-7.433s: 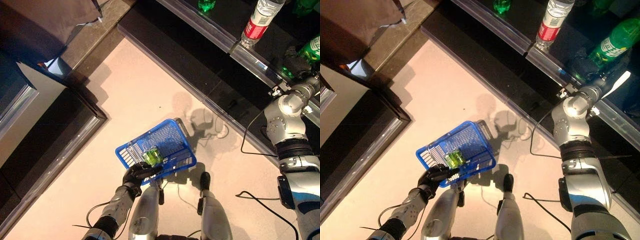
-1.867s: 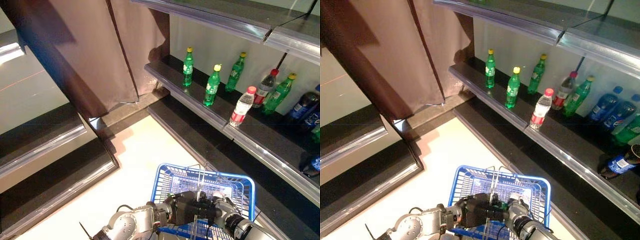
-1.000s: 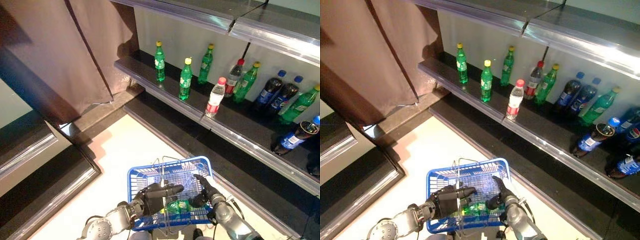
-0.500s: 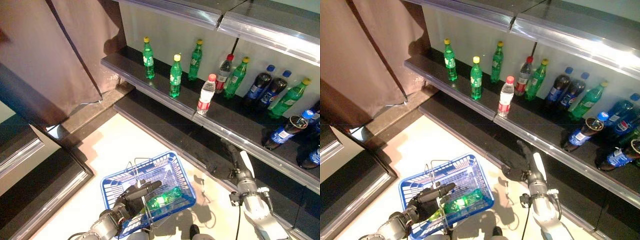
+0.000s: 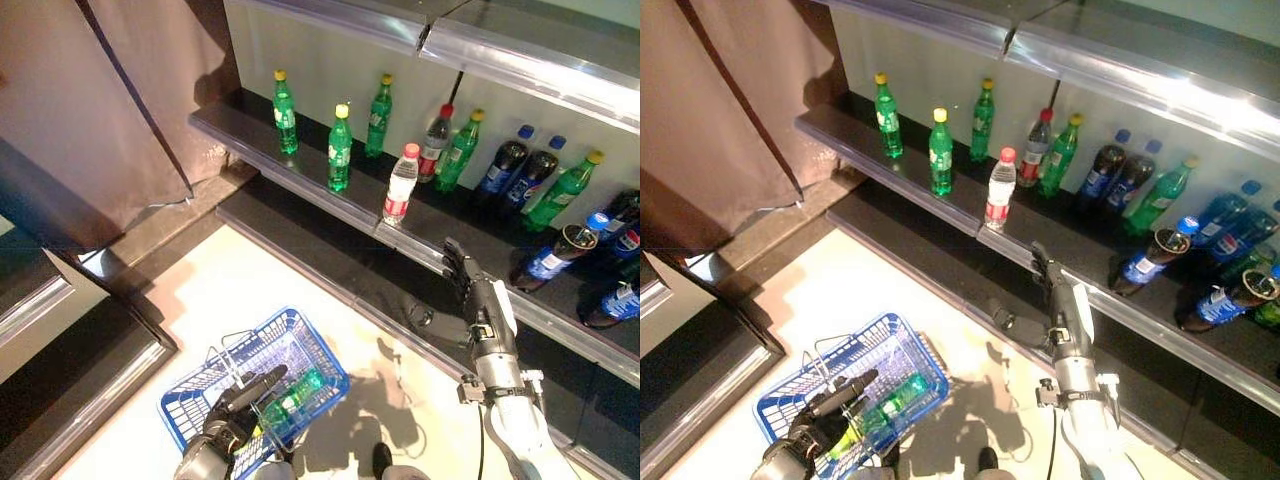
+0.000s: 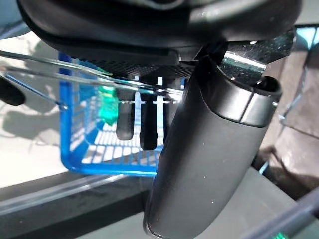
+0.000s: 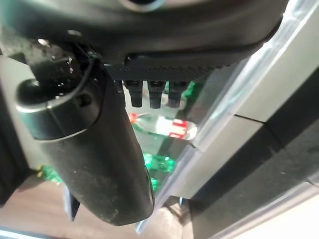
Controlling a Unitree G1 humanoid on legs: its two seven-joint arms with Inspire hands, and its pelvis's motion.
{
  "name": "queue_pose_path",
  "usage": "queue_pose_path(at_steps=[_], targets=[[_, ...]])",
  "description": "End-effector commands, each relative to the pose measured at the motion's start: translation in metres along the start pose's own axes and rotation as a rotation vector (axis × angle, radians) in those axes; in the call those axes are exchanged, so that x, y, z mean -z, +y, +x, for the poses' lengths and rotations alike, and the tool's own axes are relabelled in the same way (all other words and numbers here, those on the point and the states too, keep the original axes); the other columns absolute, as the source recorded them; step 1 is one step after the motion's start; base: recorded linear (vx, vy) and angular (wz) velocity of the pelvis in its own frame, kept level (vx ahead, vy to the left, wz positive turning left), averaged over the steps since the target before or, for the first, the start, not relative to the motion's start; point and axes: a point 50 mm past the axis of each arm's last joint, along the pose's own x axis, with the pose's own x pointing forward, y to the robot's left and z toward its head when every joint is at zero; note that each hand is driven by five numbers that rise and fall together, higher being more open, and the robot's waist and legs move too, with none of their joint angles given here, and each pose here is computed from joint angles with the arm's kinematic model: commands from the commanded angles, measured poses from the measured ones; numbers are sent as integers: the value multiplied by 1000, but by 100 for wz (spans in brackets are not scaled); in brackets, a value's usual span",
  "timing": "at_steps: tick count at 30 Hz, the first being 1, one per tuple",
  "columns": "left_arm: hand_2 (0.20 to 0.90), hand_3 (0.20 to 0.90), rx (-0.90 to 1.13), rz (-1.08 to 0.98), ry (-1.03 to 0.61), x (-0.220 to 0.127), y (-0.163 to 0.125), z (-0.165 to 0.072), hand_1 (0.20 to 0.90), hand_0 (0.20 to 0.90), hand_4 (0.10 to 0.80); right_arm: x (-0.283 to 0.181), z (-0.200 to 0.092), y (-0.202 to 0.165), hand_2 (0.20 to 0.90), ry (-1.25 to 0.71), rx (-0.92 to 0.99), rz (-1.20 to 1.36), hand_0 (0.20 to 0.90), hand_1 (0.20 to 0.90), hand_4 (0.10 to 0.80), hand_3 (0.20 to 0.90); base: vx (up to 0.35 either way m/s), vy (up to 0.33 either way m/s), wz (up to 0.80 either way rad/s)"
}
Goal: Pick up the drink and place into the basket.
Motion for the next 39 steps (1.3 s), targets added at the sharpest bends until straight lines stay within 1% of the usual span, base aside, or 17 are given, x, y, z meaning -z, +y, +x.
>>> queue_pose_path(at_steps=[1,3,4,5,8,11,13,14,15,17,18,20,22,26,30,35,39], targets=[[300,200,276,-16,-308,-50,-65,-4,300,300,100,-52,27,1,900,-313,-48,37,900,900,800,900,-172,29,-11],[300,200,220,18,-328,-48,-62,1,300,300,100,-52,28,5,900,-309,-63,40,900,900,800,900,-170,97,-12],[300,200,170,78,-372,-48,-58,6,300,300,100,-50,27,9,900,-296,-77,43,900,900,800,900,-193,199,-26],[300,200,147,87,-382,-47,-56,7,300,300,100,-48,24,10,900,-290,-88,46,900,900,800,900,-157,205,-31],[300,200,97,100,-358,-36,-45,15,300,300,100,-41,19,10,900,-258,-95,55,900,900,800,900,-136,280,-69],[300,200,50,161,-336,-31,-35,25,300,300,100,-39,22,9,900,-246,-77,65,900,900,800,900,-133,259,8],[300,200,-6,222,-314,-30,-19,32,300,300,100,-39,23,7,900,-234,-51,94,900,900,800,900,-158,217,16],[300,200,-15,233,-314,-29,-16,32,300,300,100,-39,23,6,900,-233,-51,94,900,900,800,900,-179,219,-4],[300,200,-62,266,-299,-25,-5,35,300,300,100,-37,22,7,900,-225,-51,100,900,900,800,900,-186,210,-8],[300,200,-112,280,-275,-20,4,38,300,300,100,-37,21,10,900,-218,-56,103,900,900,800,900,-200,187,-5],[300,200,-162,292,-259,-16,15,40,300,300,100,-37,19,12,900,-216,-59,106,900,900,800,900,-179,115,-6],[300,200,-201,294,-242,-13,24,40,300,300,100,-36,18,13,900,-210,-57,123,900,900,800,900,-165,78,-14],[300,200,-285,283,-211,-8,40,38,300,300,100,-36,18,16,900,-213,-68,134,900,900,800,900,-212,51,-36],[300,200,-362,296,-194,-8,47,41,300,300,100,-36,22,18,900,-201,-78,156,900,900,800,900,-272,34,-41],[300,200,-381,273,-202,-6,41,44,300,300,100,-33,21,26,900,-198,-90,158,900,900,800,900,-261,-88,-25],[300,200,-395,245,-235,-11,40,44,300,300,100,-36,25,37,900,-218,-105,173,900,900,800,900,-296,-289,-3],[300,200,-428,199,-267,-23,44,44,300,300,100,-42,32,41,900,-233,-152,175,900,900,800,900,-292,-499,-20]])
